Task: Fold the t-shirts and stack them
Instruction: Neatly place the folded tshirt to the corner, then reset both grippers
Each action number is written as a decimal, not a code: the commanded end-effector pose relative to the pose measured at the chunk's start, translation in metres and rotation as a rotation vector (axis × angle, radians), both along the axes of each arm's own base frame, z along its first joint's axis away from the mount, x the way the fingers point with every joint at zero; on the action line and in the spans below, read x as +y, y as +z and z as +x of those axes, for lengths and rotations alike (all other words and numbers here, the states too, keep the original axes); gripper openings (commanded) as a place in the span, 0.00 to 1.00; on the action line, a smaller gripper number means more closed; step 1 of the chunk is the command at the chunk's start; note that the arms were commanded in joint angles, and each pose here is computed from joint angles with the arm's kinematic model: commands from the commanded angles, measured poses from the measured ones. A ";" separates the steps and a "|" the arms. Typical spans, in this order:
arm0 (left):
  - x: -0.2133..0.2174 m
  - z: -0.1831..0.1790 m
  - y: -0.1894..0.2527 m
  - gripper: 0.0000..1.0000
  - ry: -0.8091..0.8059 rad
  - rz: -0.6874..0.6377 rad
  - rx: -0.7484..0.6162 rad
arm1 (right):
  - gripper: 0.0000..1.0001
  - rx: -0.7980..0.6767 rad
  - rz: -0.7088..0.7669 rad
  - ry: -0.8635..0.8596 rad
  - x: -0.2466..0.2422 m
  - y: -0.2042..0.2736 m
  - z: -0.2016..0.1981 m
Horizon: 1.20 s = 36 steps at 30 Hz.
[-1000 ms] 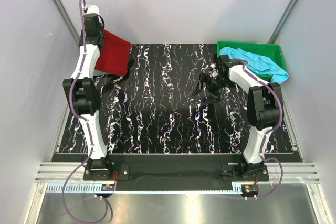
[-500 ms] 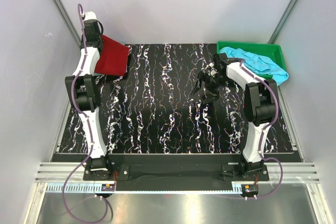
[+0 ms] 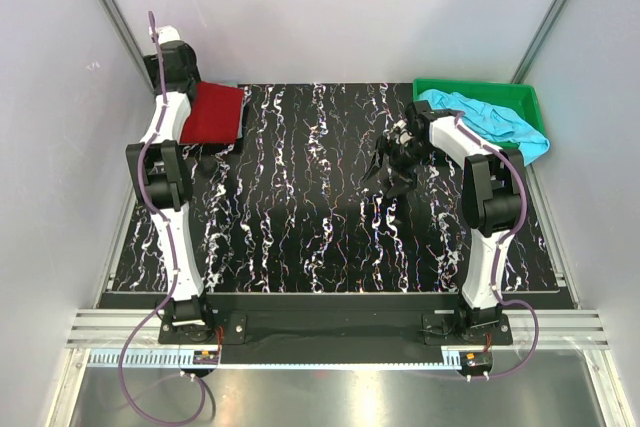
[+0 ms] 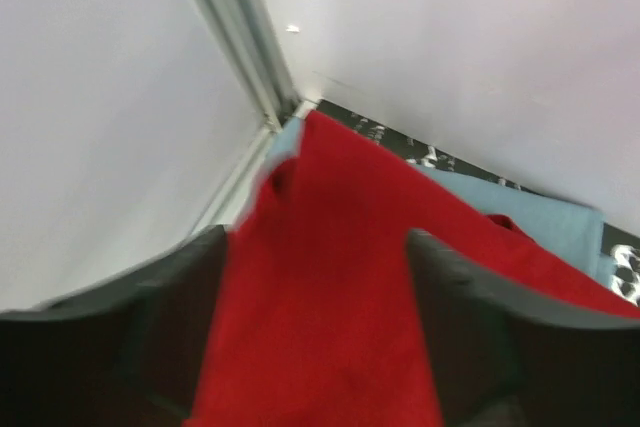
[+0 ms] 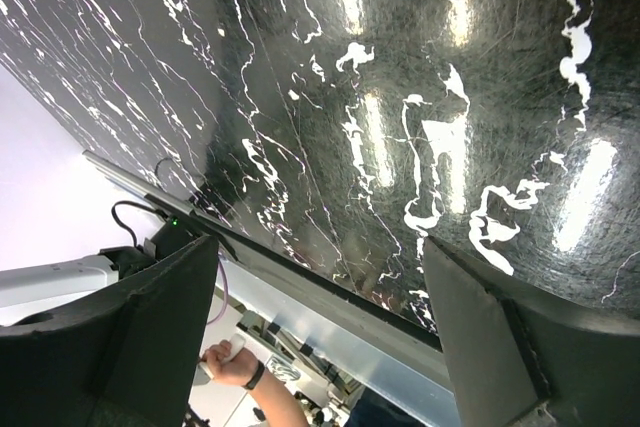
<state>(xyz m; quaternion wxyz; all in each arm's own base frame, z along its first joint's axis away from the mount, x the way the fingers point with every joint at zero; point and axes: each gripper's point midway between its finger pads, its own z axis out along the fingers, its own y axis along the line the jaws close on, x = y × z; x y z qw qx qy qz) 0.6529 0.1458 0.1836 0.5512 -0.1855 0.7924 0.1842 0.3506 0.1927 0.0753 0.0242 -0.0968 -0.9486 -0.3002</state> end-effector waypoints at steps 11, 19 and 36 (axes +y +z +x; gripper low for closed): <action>-0.067 -0.091 0.141 0.99 -0.053 -0.045 -0.205 | 0.95 -0.101 0.049 -0.009 0.001 0.046 -0.046; -0.217 -0.256 0.087 0.99 -0.418 -0.441 -0.035 | 1.00 -0.186 0.118 -0.127 -0.011 0.060 -0.117; -0.333 -0.509 -0.002 0.99 -0.981 -1.456 -0.124 | 1.00 -0.340 0.473 -0.413 -0.017 0.025 -0.213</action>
